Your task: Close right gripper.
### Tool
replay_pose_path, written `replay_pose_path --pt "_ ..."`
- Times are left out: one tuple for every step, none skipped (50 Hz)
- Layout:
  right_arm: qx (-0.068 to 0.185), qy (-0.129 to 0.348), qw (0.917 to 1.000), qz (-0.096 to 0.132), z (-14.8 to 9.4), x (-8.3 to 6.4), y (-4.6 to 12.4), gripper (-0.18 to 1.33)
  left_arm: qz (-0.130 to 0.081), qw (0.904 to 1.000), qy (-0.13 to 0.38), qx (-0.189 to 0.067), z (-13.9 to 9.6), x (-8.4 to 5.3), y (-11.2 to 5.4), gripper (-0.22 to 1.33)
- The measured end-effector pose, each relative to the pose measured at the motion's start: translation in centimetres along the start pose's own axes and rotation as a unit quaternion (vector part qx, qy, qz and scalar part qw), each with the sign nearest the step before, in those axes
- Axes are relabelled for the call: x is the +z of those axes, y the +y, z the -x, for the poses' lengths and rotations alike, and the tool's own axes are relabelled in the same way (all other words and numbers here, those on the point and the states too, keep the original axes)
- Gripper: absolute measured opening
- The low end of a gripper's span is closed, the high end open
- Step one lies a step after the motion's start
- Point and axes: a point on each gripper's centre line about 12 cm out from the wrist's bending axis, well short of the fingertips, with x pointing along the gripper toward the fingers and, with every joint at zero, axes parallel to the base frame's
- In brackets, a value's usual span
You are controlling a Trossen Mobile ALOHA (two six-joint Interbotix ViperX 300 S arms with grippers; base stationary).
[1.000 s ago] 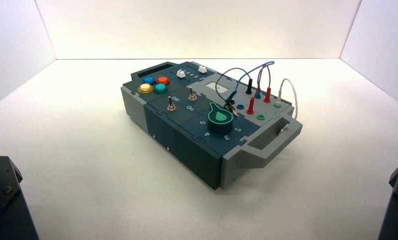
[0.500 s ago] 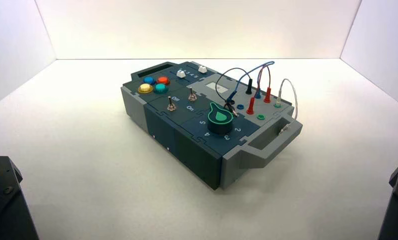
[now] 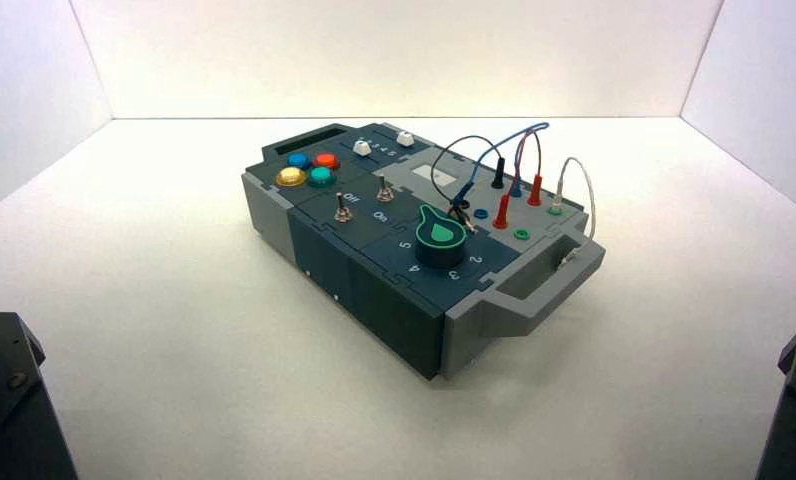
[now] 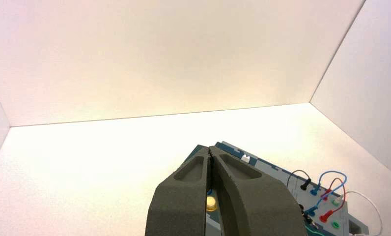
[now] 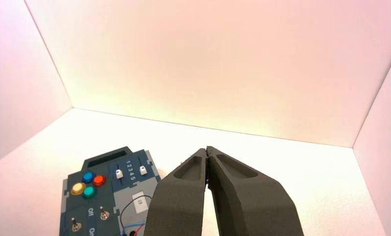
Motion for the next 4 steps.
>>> replay_pose_path --pt "0.000 0.000 1.0000 0.001 0.00 0.00 -0.01 -0.14 0.001 1.0000 -0.001 0.000 0.03 0.01 -0.01 -0.17" --pt "0.000 0.000 1.0000 0.001 0.00 0.00 -0.01 -0.14 0.001 1.0000 -0.001 -0.001 0.05 0.05 -0.02 -0.17" --pt "0.001 0.000 1.0000 0.001 0.00 0.00 0.02 -0.14 0.001 1.0000 -0.001 -0.001 0.05 0.05 -0.02 -0.16" --pt "0.000 0.000 1.0000 0.002 0.00 0.00 0.01 -0.14 0.000 1.0000 -0.002 0.000 0.05 0.07 -0.01 -0.16"
